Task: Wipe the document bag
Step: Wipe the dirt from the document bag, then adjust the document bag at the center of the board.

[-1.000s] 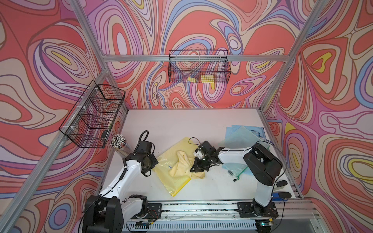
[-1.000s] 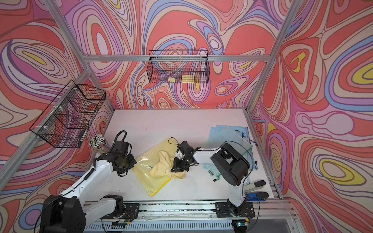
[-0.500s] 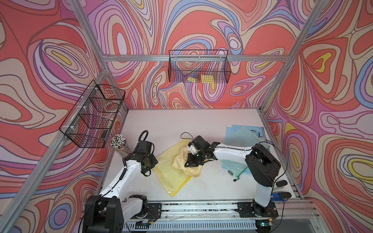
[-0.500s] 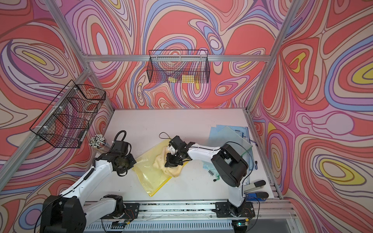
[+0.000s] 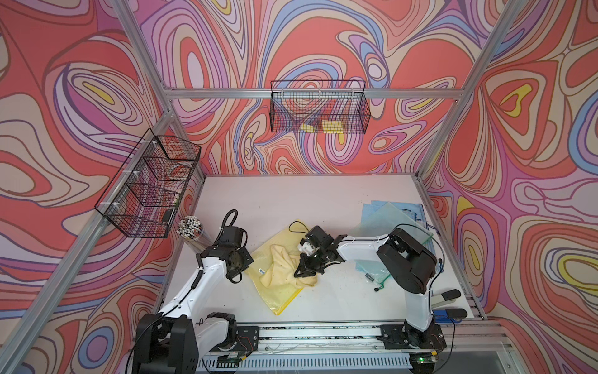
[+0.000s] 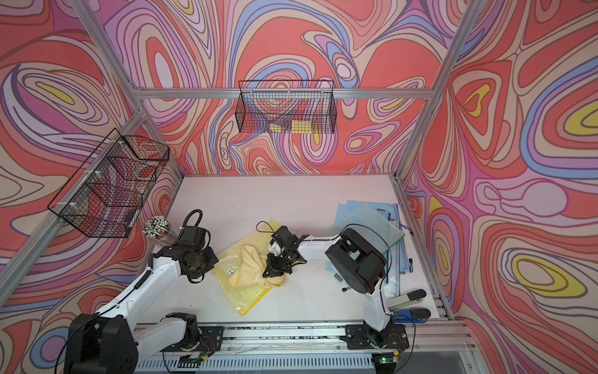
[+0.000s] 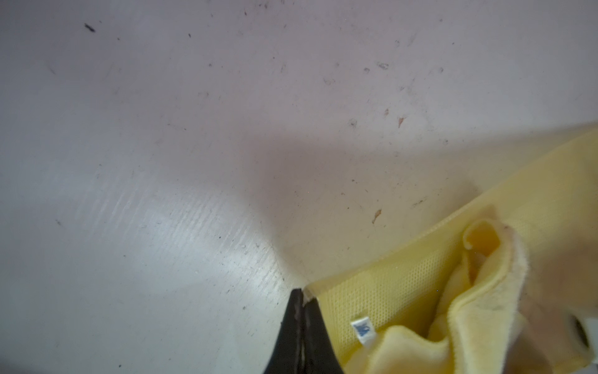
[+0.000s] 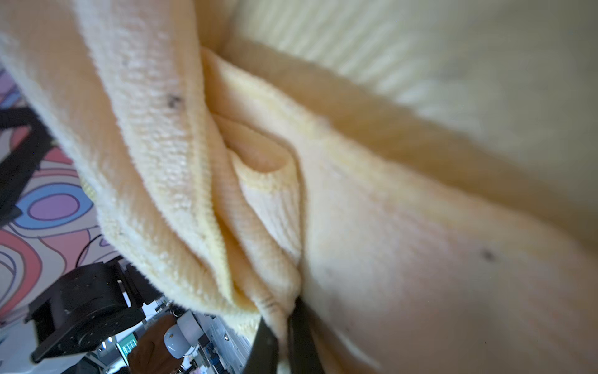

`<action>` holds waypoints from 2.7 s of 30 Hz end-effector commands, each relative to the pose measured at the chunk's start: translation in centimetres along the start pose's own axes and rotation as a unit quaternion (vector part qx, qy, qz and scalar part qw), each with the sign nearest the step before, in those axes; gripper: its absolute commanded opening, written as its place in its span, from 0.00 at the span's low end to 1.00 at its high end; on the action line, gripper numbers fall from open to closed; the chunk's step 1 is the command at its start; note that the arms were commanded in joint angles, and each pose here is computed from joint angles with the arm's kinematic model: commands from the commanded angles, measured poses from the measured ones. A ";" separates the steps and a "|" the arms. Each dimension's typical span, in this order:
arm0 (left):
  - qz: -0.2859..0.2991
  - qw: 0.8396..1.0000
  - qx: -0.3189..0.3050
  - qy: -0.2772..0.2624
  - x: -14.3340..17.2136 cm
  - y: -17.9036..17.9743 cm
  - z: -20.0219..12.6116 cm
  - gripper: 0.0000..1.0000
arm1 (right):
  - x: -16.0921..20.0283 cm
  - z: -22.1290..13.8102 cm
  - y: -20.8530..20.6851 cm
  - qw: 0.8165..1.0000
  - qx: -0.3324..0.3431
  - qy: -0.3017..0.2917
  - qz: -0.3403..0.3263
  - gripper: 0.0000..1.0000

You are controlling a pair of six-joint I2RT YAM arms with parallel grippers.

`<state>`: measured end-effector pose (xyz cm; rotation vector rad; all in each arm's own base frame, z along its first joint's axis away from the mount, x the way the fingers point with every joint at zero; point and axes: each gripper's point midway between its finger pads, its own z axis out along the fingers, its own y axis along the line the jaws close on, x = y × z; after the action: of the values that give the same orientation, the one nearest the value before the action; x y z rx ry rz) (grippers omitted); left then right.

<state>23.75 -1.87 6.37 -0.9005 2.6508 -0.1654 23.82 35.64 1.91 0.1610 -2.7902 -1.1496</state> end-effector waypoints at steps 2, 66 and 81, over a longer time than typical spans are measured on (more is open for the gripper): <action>-0.001 1.000 -0.005 -0.011 -0.7 0.1 -0.7 0.00 | -2.0 -5.5 -9.3 0.992 0.070 -0.049 0.097 0.00; 0.338 0.888 0.311 0.010 9.8 -25.7 -8.8 0.00 | -3.0 -21.1 -5.5 0.973 0.026 -0.222 0.062 0.00; 0.361 0.880 0.307 -0.022 8.1 -27.1 -11.3 0.00 | -8.0 -12.5 0.7 0.978 0.011 -0.206 -0.020 0.00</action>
<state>29.99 -29.48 20.68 0.2794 2.4353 -0.7688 30.22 26.84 7.94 -0.0567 -3.0926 -1.1560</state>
